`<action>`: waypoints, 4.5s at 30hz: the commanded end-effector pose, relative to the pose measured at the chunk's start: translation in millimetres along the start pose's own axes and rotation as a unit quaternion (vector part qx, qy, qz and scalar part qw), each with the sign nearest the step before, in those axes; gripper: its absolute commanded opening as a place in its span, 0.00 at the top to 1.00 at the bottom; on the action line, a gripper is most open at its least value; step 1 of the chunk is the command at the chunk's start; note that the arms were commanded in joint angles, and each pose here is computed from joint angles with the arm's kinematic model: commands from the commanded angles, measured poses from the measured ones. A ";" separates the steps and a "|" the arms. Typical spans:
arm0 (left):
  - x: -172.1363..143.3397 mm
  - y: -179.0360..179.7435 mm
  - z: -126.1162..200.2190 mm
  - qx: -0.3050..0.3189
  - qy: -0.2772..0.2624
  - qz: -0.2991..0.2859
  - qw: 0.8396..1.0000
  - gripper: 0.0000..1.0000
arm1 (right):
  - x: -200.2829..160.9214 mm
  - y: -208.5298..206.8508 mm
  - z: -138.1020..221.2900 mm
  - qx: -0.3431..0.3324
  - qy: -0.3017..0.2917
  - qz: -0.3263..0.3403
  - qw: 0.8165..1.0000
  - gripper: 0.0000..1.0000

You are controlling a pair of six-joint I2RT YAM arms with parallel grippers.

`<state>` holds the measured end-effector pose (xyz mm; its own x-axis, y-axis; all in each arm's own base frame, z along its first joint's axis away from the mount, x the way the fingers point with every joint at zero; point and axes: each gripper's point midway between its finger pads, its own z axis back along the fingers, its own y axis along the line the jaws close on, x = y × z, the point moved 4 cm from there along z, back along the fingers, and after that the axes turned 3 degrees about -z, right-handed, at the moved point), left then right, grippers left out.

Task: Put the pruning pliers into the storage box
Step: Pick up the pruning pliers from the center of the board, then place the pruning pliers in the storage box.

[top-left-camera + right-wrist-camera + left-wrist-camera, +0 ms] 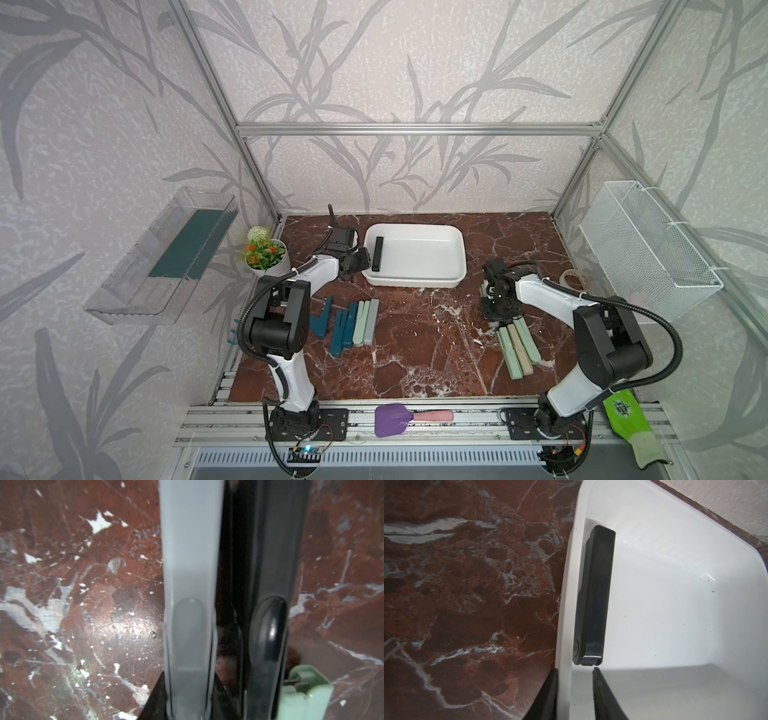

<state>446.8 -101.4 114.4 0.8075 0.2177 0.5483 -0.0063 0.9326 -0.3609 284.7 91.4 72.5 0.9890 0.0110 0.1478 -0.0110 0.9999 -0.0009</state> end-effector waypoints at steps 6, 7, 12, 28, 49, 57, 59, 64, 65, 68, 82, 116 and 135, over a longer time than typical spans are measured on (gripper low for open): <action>2.2 -11.2 2.7 -0.001 -0.002 -0.021 1.000 0.73 | 15.8 8.3 64.6 0.006 -0.067 0.008 0.998 0.86; 1.7 -11.4 2.7 0.000 -0.002 -0.022 1.000 0.73 | 17.7 9.7 73.2 0.006 -0.076 0.011 0.997 0.86; -1.6 -14.7 0.9 0.002 0.003 -0.029 1.000 0.78 | 29.6 26.0 107.9 0.030 -0.119 0.029 0.992 0.87; -12.1 -46.7 -5.3 -0.028 0.012 -0.049 0.998 0.89 | 138.0 161.6 113.5 0.153 -0.222 0.086 0.959 0.86; -26.6 -59.3 4.0 0.004 0.005 0.002 1.000 0.90 | 162.3 223.5 15.7 0.150 -0.180 -0.013 0.972 0.84; -27.7 -61.2 5.2 0.002 0.005 0.000 1.000 0.90 | 164.8 229.6 -8.7 0.146 -0.159 -0.033 0.976 0.82; -27.6 -61.1 5.5 0.002 0.004 0.000 1.000 0.90 | 166.5 231.3 -16.5 0.143 -0.154 -0.039 0.977 0.81; -29.5 -60.6 5.4 -0.001 0.005 0.000 1.000 0.90 | 172.9 237.2 -28.5 0.145 -0.146 -0.063 0.976 0.79; -30.0 -61.0 5.7 -0.002 0.006 -0.002 1.000 0.90 | 174.3 237.9 -29.6 0.144 -0.148 -0.064 0.976 0.79; -29.5 -60.7 6.6 0.001 0.005 -0.003 1.000 0.90 | 178.7 241.4 -30.1 0.147 -0.150 -0.063 0.976 0.78; -29.8 -60.4 5.5 0.000 0.003 -0.002 1.000 0.90 | 189.5 252.6 -30.0 0.165 -0.158 -0.054 0.972 0.62; -30.5 -62.5 6.0 -0.006 0.006 -0.003 1.000 0.90 | 206.1 256.6 -18.0 0.200 -0.168 -0.085 0.962 0.73; -28.5 -63.7 6.3 -0.008 0.001 0.000 1.000 0.90 | 225.0 231.4 71.1 0.208 -0.228 -0.058 0.950 0.59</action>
<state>421.6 -165.4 112.5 0.8294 0.1941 0.5239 0.0073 0.9339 -0.3574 492.5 338.6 108.8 0.8673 -0.1957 0.4577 -0.0060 0.9153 0.4027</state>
